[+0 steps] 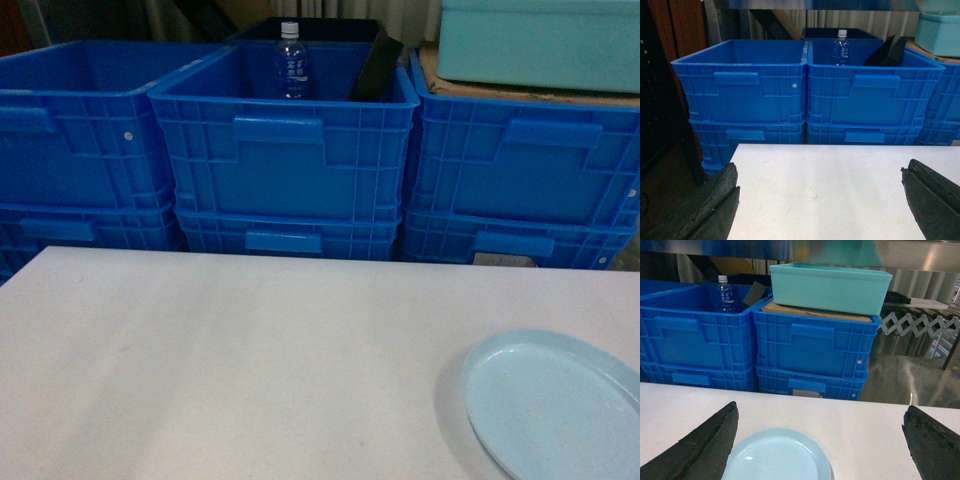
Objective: Place blue tray on left shelf second layer neatly
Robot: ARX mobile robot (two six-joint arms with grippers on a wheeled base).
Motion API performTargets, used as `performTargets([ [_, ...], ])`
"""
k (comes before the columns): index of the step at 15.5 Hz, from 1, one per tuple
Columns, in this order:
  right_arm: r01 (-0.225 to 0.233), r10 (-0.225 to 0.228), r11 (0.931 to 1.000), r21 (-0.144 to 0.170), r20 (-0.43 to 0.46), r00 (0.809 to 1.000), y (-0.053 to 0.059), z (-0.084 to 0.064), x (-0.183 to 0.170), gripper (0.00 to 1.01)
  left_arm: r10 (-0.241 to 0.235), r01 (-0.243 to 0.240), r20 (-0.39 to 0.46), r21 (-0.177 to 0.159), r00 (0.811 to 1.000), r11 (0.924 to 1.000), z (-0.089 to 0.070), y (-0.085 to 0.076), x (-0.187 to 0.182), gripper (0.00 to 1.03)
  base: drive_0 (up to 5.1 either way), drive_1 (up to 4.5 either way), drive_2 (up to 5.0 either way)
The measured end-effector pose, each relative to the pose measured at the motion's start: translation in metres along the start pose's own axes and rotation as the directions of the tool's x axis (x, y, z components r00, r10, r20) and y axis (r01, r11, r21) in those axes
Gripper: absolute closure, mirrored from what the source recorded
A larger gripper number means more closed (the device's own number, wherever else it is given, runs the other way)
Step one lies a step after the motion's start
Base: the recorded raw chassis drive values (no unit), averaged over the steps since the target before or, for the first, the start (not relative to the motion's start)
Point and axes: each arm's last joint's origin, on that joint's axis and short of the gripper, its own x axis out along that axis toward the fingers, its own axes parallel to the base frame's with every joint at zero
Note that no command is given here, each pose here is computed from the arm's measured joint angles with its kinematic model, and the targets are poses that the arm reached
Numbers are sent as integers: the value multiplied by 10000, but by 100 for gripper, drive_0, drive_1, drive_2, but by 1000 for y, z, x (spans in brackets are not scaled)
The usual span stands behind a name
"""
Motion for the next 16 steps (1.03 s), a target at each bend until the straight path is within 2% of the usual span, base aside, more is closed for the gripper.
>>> performTargets([
  [2, 4, -4, 9999, -113, 22, 10000, -5, 5, 9, 3, 4, -4, 0, -4, 10000, 10000, 0, 0, 0, 5, 0, 0, 0],
  [4, 109, -110, 9998, -138, -21, 9999, -14, 12, 21, 3, 4, -4, 0, 0, 10000, 10000, 0, 0, 0, 5, 0, 0, 0],
  [6, 77, -84, 9999, -116, -586, 9982, -28, 12, 46, 3, 4, -4, 0, -4, 10000, 10000, 0, 0, 0, 5, 0, 0, 0],
  [7, 172, -176, 9998, -55, -982, 9950, -36, 10, 62, 3, 0, 0, 0, -4, 10000, 10000, 0, 0, 0, 5, 0, 0, 0],
  [8, 81, -83, 10000, -19, -1473, 9891, -41, 6, 77, 3, 4, -4, -4, 0, 10000, 10000, 0, 0, 0, 5, 0, 0, 0],
  [10, -406, 442, 9990, 198, -2512, 9669, -43, -12, 104, 3, -4, 4, -8, 0, 10000, 10000, 0, 0, 0, 5, 0, 0, 0],
  [11, -668, 739, 9972, 332, -3147, 9463, -43, -25, 112, 3, 4, -4, -4, -4, 10000, 10000, 0, 0, 0, 5, 0, 0, 0],
  [14, -551, 800, 9961, 690, -4421, 8934, -49, -64, 122, 3, 4, -4, -4, 0, 10000, 10000, 0, 0, 0, 5, 0, 0, 0],
  [16, -655, 990, 9944, 835, -5066, 8565, -49, -92, 133, 3, 4, -4, -4, 0, 10000, 10000, 0, 0, 0, 5, 0, 0, 0],
])
